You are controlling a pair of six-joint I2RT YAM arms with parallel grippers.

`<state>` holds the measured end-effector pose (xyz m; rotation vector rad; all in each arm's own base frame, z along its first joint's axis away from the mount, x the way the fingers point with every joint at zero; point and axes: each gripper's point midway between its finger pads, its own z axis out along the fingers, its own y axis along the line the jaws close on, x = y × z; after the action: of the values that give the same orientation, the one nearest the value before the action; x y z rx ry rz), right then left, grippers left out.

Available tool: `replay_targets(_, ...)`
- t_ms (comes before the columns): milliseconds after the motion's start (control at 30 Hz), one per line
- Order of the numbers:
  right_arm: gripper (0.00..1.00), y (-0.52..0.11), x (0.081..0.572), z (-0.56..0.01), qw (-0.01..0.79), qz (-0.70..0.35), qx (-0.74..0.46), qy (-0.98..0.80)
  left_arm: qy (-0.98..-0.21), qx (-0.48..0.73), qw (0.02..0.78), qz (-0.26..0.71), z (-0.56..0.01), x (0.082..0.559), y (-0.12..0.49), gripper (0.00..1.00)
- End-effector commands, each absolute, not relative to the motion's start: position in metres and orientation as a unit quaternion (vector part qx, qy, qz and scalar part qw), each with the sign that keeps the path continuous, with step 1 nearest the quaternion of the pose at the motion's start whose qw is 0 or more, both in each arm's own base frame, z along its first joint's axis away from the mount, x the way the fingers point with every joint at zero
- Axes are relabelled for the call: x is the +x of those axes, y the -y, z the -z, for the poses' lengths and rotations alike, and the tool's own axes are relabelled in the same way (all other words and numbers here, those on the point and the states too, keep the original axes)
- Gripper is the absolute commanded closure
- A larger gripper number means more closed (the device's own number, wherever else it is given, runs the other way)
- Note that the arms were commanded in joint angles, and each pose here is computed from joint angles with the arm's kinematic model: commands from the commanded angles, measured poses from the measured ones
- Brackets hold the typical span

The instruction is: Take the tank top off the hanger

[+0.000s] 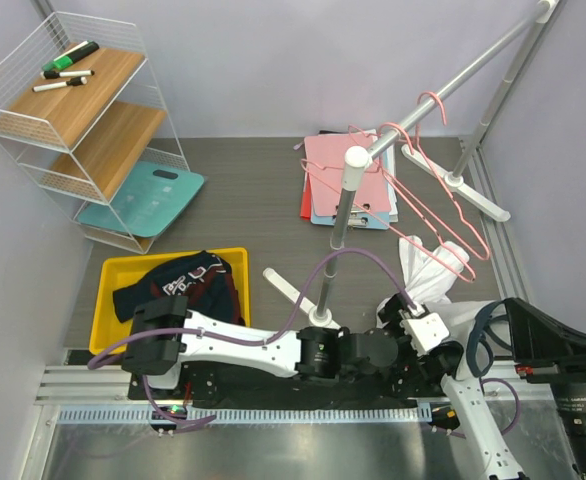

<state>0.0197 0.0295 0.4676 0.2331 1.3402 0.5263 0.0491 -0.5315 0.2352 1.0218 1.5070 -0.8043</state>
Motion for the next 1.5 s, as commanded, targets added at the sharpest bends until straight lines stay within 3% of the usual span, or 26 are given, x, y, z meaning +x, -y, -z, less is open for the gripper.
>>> replay_targets(0,0.99,-0.033,0.010,-0.484,0.757,-0.267,0.097,-0.588,-0.637,0.385,0.565,0.355,-0.262,0.062,0.546,0.00)
replay_targets(67,0.99,-0.033,0.006,-0.488,0.758,-0.276,0.094,-0.583,-0.640,0.382,0.567,0.350,-0.261,0.064,0.549,0.03)
replay_targets(167,0.99,-0.033,0.001,-0.491,0.759,-0.286,0.094,-0.578,-0.644,0.378,0.569,0.344,-0.261,0.067,0.552,0.23)
replay_targets(200,0.99,-0.032,0.001,-0.491,0.758,-0.288,0.093,-0.577,-0.646,0.376,0.569,0.343,-0.261,0.067,0.552,0.41)
replay_targets(267,0.99,-0.030,-0.002,-0.492,0.761,-0.288,0.093,-0.573,-0.646,0.377,0.567,0.344,-0.262,0.067,0.550,0.56)
replay_targets(300,0.99,-0.028,-0.001,-0.491,0.762,-0.285,0.096,-0.574,-0.645,0.376,0.567,0.348,-0.268,0.066,0.546,0.73)
replay_targets(400,0.99,-0.023,0.001,-0.487,0.761,-0.281,0.102,-0.576,-0.651,0.383,0.559,0.342,-0.270,0.064,0.536,1.00)
replay_targets(500,0.95,-0.015,0.006,-0.481,0.763,-0.264,0.115,-0.579,-0.649,0.398,0.545,0.351,-0.278,0.054,0.522,1.00)
replay_targets(667,0.68,-0.011,0.015,-0.473,0.761,-0.243,0.119,-0.589,-0.646,0.412,0.544,0.341,-0.300,0.042,0.488,1.00)
replay_targets(800,0.56,-0.009,0.022,-0.470,0.762,-0.232,0.122,-0.592,-0.664,0.403,0.539,0.326,-0.302,0.047,0.456,1.00)
replay_targets(1267,0.50,-0.014,0.057,-0.452,0.751,-0.218,0.118,-0.612,-0.717,0.322,0.565,0.251,-0.298,0.089,0.318,1.00)
replay_targets(1467,0.50,-0.016,0.067,-0.446,0.747,-0.216,0.117,-0.618,-0.774,0.278,0.538,0.186,-0.266,0.141,0.278,1.00)
